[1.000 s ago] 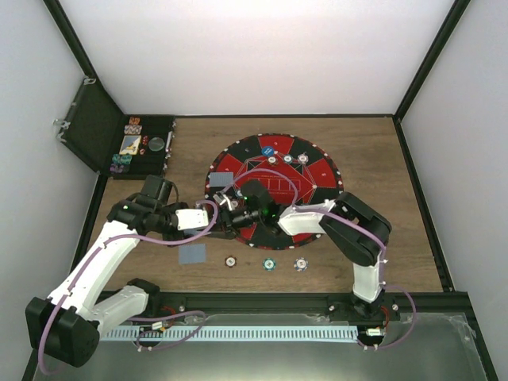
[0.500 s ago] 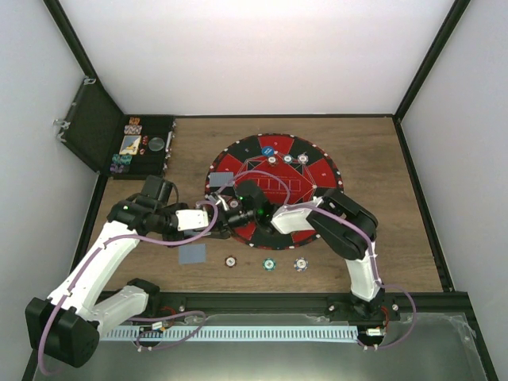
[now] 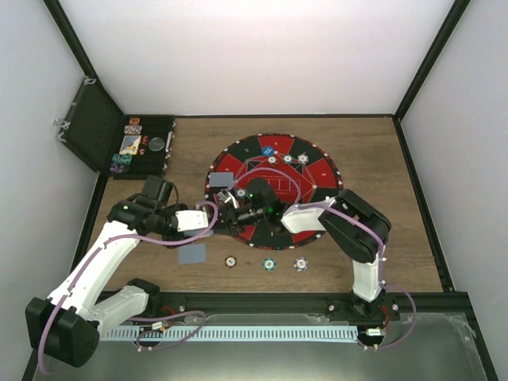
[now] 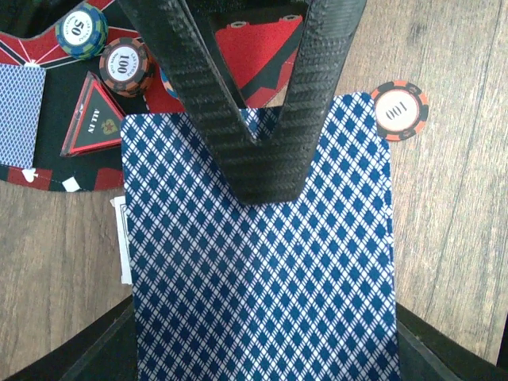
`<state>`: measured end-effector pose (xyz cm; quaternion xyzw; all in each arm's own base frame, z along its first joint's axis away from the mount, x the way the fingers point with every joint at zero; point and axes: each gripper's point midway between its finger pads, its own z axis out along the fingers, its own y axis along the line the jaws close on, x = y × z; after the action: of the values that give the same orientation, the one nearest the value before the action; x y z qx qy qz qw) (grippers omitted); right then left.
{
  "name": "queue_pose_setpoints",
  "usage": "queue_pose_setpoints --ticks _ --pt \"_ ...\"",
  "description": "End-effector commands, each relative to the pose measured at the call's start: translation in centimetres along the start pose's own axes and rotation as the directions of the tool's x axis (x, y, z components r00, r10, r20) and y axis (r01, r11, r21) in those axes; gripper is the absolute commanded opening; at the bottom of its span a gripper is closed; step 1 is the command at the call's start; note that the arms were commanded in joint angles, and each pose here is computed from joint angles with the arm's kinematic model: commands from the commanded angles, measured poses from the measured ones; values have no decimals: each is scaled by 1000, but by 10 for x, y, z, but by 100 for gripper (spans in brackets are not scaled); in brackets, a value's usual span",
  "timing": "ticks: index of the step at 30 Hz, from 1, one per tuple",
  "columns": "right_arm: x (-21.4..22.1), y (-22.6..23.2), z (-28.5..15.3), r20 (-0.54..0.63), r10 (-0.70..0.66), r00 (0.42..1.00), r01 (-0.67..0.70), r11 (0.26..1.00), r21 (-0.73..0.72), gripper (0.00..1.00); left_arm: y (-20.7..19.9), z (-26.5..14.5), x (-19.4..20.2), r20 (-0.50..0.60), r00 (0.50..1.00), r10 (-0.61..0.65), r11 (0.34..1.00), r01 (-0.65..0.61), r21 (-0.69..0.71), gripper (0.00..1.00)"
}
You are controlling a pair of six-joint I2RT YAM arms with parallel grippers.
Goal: Distribute texas hold em gaming equipment
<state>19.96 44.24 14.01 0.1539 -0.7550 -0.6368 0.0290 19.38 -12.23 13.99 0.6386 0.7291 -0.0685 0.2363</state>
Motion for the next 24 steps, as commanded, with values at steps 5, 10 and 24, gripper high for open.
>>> queue_pose_setpoints --ticks 5,10,24 --pt "1 -6 1 4 13 1000 -14 998 67 56 6 -10 -11 47 999 6 999 -5 -33 7" --pt "-2 17 23 -38 -26 999 26 1000 -8 60 6 -9 -14 58 998 -1 1000 3 -25 7" --pt "-6 -5 43 -75 26 997 -27 999 -22 58 7 -12 -19 79 997 -2 1000 4 -26 7"
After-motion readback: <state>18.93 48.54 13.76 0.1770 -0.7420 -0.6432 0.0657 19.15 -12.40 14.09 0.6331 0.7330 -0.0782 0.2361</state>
